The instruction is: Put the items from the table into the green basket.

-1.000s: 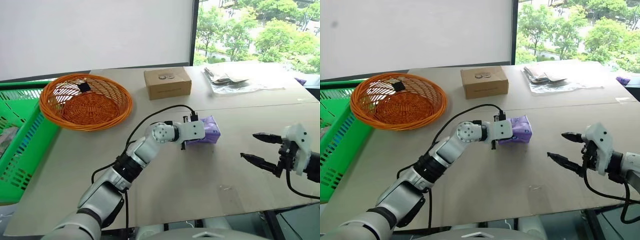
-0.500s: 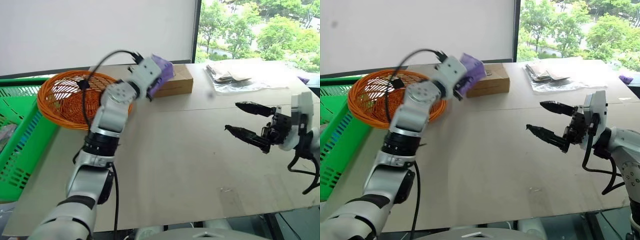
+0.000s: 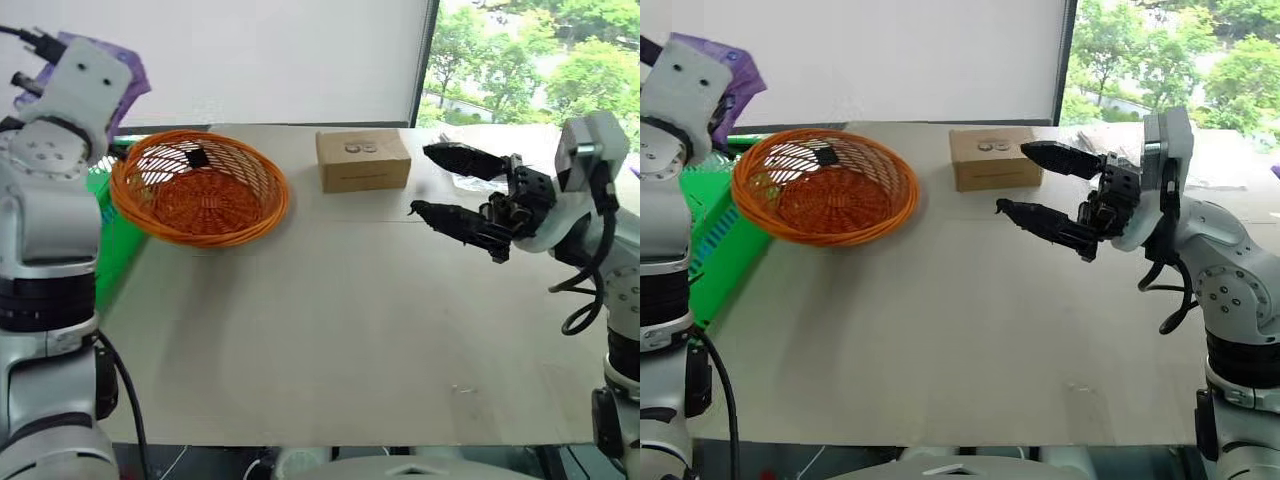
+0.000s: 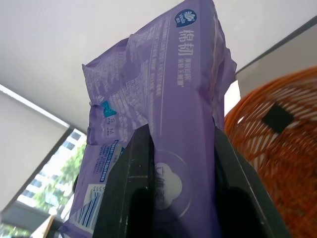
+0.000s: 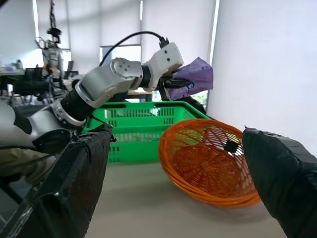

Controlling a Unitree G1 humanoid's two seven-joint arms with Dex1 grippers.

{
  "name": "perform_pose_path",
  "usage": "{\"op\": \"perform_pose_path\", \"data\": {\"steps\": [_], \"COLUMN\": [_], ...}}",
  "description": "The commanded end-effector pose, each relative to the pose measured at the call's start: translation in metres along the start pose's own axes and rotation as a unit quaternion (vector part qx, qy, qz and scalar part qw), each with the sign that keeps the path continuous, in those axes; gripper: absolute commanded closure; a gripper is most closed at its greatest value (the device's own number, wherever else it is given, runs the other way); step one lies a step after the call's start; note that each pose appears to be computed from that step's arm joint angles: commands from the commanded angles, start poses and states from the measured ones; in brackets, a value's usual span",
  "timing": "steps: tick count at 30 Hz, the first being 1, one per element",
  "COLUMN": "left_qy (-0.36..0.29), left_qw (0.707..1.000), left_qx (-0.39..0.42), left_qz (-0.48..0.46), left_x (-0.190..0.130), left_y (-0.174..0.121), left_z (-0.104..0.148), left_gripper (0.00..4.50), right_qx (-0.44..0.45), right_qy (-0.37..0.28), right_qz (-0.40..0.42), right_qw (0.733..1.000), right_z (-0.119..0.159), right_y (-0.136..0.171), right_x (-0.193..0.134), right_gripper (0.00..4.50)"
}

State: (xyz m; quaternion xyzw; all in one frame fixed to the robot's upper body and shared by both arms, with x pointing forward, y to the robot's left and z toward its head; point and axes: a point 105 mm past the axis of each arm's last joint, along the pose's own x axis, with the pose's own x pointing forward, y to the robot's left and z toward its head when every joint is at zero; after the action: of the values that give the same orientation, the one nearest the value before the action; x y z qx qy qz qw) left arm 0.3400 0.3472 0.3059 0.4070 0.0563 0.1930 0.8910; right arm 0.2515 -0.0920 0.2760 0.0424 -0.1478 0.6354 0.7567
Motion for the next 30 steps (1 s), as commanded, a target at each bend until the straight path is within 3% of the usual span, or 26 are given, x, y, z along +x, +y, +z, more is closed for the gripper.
{"op": "perform_pose_path", "data": {"steps": [1,9,17,21,24,26,28,30], "left_qy": [0.010,0.016,0.033,0.036,0.011,-0.026,-0.079,-0.103], "left_qw": [0.998,0.998,0.989,0.980,0.981,0.986,0.993,0.985], "left_qx": [0.005,0.010,-0.001,-0.014,-0.030,-0.048,-0.066,-0.136], "left_qz": [0.068,0.060,0.144,0.196,0.193,0.159,0.061,-0.036], "left_x": [-0.012,-0.007,-0.006,-0.009,-0.008,-0.005,-0.003,-0.009], "left_y": [0.030,0.023,0.052,0.073,0.071,0.059,0.020,-0.022], "left_z": [-0.009,-0.018,-0.026,-0.028,-0.018,-0.006,0.012,0.017], "left_gripper": [3.84,3.84,0.07,0.07,0.07,0.07,0.07,0.07], "right_qx": [-0.011,-0.011,-0.015,-0.016,-0.016,-0.015,-0.012,-0.013], "right_qy": [-0.013,-0.004,0.002,0.005,0.009,0.013,0.020,0.040], "right_qz": [0.021,0.032,0.022,0.018,0.017,0.016,0.011,-0.004], "right_qw": [1.000,0.999,1.000,1.000,1.000,1.000,1.000,0.999], "right_z": [0.009,0.006,0.006,0.006,0.003,0.001,-0.004,-0.017], "right_y": [0.005,0.005,0.007,0.007,0.005,0.004,0.002,-0.002], "right_x": [0.007,0.006,0.002,0.001,-0.001,-0.002,-0.004,-0.012], "right_gripper": [0.00,0.00,0.00,0.00,0.00,0.00,0.00,0.00]}}
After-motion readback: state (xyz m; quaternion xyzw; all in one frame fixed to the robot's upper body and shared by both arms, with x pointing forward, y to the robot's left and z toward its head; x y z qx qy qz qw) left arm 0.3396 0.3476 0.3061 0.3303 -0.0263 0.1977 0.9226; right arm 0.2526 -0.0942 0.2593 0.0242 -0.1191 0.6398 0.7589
